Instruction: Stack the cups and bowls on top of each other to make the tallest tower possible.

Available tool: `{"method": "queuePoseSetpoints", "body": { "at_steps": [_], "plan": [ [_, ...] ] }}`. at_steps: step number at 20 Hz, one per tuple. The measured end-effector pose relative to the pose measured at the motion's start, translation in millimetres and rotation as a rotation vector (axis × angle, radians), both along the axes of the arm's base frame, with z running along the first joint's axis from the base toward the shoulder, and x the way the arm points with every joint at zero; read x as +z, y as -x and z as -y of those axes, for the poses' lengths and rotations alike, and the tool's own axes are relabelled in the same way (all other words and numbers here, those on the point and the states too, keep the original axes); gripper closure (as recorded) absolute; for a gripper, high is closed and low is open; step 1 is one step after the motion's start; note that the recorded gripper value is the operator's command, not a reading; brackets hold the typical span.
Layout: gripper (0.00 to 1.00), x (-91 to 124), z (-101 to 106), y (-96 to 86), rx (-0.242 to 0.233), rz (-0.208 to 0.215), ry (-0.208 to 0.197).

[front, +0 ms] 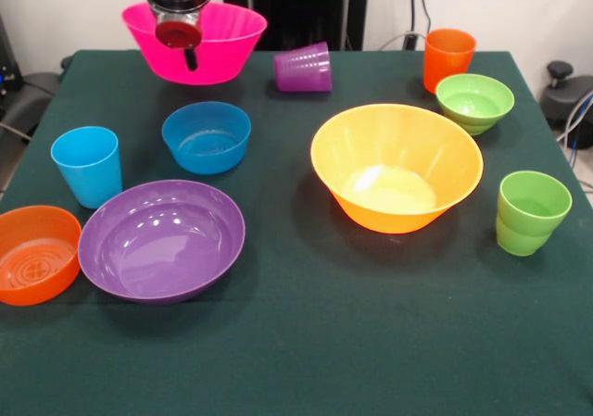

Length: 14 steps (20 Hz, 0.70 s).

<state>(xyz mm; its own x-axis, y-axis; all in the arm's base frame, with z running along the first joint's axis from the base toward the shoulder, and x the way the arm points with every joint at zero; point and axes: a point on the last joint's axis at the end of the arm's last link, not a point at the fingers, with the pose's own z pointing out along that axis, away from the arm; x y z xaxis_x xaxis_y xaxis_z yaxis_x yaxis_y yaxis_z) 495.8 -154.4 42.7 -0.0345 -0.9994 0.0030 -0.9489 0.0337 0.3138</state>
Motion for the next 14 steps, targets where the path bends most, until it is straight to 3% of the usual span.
{"method": "queuePoseSetpoints", "body": {
  "at_steps": [14],
  "plan": [
    [1.0, 10, -12, -9.3, -0.051, -0.007, -0.029]
  ]
}}
